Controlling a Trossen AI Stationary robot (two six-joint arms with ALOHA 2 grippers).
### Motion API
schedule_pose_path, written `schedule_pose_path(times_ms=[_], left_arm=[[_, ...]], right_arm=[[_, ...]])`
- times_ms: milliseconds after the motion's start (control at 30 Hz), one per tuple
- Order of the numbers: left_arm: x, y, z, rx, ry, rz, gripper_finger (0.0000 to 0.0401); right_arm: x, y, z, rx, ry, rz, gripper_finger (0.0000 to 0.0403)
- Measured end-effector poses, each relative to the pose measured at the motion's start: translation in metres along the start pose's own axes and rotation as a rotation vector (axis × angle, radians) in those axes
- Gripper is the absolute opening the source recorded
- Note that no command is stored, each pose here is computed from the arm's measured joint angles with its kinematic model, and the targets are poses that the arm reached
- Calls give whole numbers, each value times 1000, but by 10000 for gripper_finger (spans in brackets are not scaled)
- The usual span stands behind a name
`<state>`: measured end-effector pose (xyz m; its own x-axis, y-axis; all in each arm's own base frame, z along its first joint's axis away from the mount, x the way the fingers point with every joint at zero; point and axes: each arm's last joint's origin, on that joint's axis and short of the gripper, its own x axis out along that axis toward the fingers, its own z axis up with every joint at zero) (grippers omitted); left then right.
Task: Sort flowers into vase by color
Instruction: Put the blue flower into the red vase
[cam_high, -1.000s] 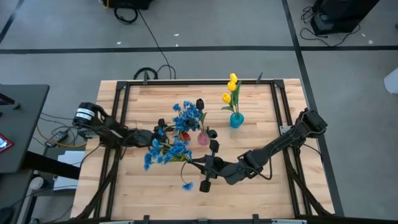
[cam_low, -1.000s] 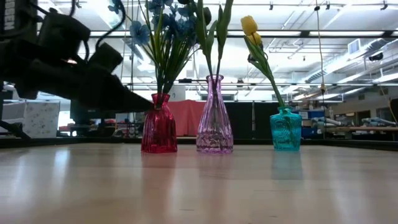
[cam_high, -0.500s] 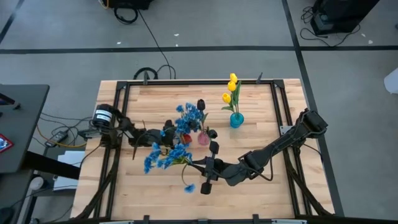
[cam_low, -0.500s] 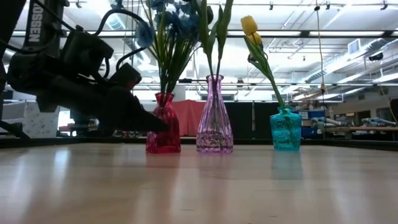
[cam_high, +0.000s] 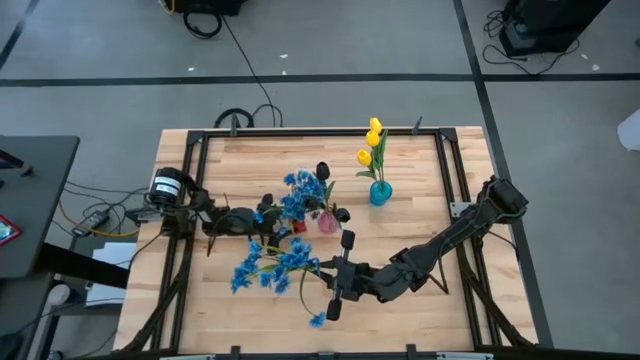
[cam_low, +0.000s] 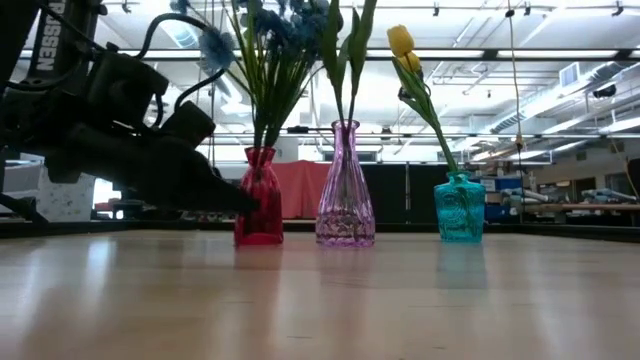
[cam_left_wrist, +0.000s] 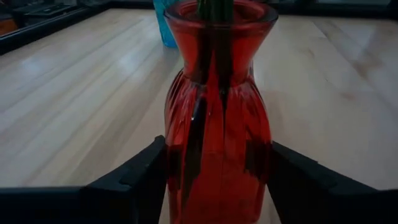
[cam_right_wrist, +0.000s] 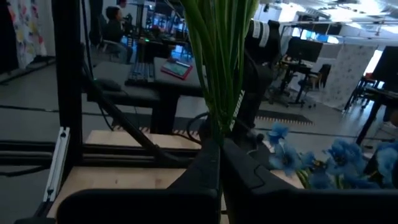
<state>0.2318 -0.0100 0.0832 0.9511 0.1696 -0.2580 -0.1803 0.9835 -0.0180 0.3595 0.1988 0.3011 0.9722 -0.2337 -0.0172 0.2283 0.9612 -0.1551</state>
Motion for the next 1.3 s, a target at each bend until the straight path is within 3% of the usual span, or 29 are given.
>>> schedule_pose_path(times_ms=[200, 433, 833, 1067, 1300], left_arm=[[-11, 2, 2, -51, -68, -29, 239], [-22, 0, 1, -135, -85, -156, 238], [-21, -28, 19, -119, -124, -282, 237], [-17, -41, 50, -57, -44, -290, 237], [-22, -50, 100, -39, -83, -305, 237]], right_arm=[[3, 1, -2, -4, -6, 14, 12], [12, -3, -3, -5, -53, 20, 12], [13, -9, 13, -48, -194, 22, 12], [7, -12, 22, -37, -215, -8, 12], [1, -12, 37, -92, -240, -32, 12]])
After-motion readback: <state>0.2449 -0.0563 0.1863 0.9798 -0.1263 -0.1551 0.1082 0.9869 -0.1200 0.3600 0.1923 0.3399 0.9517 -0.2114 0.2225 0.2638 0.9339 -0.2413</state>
